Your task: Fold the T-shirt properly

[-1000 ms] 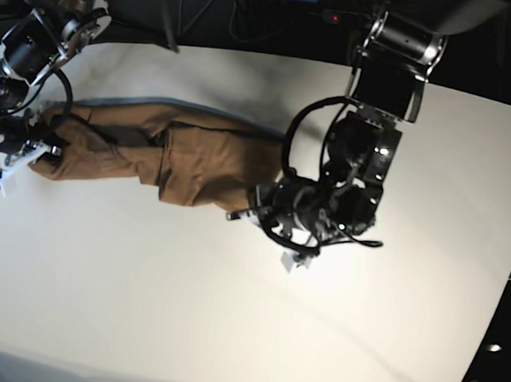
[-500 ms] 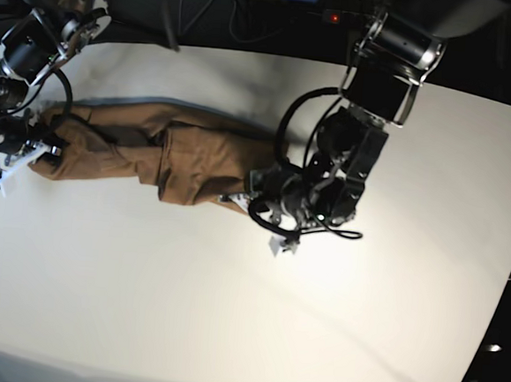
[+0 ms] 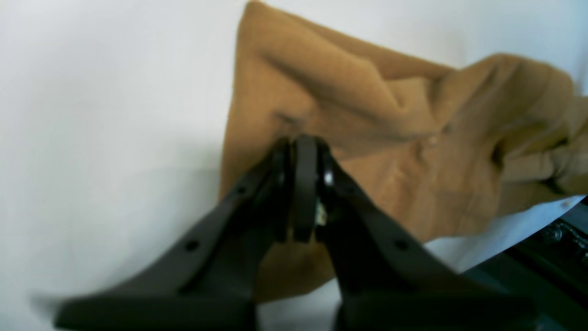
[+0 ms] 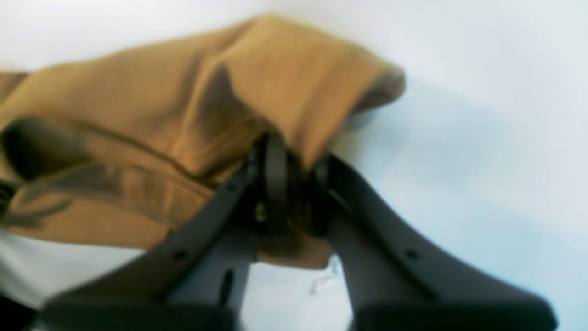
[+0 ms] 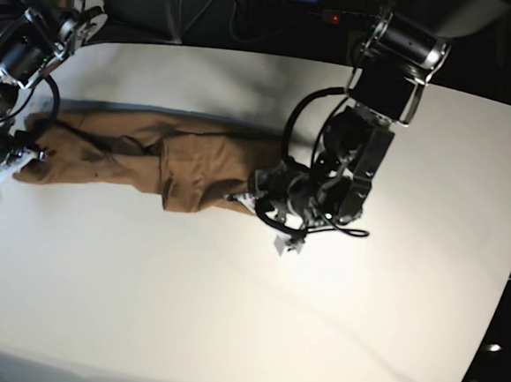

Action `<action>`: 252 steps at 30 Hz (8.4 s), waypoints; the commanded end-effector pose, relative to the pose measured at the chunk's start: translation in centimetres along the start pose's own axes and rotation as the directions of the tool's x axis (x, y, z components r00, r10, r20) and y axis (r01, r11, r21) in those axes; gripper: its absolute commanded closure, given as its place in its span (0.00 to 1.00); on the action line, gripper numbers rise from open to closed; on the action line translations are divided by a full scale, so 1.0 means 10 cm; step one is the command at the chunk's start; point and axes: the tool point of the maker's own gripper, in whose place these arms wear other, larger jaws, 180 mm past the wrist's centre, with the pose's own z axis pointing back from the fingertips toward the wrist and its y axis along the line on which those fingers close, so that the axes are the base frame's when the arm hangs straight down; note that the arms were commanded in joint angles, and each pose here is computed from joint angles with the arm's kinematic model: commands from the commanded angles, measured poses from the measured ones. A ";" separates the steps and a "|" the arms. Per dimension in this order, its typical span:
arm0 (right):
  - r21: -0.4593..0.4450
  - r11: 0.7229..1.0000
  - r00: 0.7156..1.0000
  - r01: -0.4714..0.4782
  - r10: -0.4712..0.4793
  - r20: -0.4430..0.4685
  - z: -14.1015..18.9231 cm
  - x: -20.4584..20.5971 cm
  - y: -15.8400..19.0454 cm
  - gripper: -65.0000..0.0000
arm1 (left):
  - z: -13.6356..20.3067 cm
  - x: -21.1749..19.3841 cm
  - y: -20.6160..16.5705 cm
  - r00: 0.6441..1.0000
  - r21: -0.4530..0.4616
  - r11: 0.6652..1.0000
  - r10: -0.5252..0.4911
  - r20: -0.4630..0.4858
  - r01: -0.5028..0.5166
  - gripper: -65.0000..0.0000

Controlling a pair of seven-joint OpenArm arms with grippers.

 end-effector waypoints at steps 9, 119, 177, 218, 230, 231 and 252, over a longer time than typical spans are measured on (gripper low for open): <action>-0.038 0.997 0.987 -0.071 0.075 0.141 0.25 0.35 0.21 0.91 | -0.01 -0.10 0.21 1.000 0.056 0.998 0.010 -0.009 -0.010 0.97; 0.148 0.971 0.980 0.189 -0.178 -0.084 -0.31 -0.18 -0.04 0.27 | -0.02 -0.34 0.21 0.999 0.044 0.999 0.019 -0.036 -0.017 0.97; 0.114 0.986 0.992 0.123 -0.119 -0.042 -0.14 0.24 -0.23 0.44 | -0.01 -0.35 0.29 0.999 0.059 0.998 0.020 -0.039 -0.018 0.97; 0.247 0.960 0.989 0.131 -0.111 -0.095 -0.44 -0.14 0.20 0.89 | -0.04 -0.48 0.32 0.998 0.060 0.998 0.033 -0.062 -0.029 0.97; 0.244 0.968 0.995 0.051 -0.027 -0.099 -0.50 -0.10 0.32 0.92 | -0.04 -0.47 0.31 0.998 0.058 0.998 0.032 -0.060 -0.029 0.97; 0.242 0.969 0.995 0.052 -0.030 -0.094 -0.52 -0.14 0.31 0.92 | -0.04 -0.47 0.32 0.998 0.060 0.998 0.031 -0.060 -0.028 0.97; 0.236 0.949 0.972 -0.207 0.228 -0.061 -0.79 -0.39 0.55 0.96 | -0.04 -0.45 0.32 0.998 0.061 0.998 0.030 -0.051 -0.027 0.97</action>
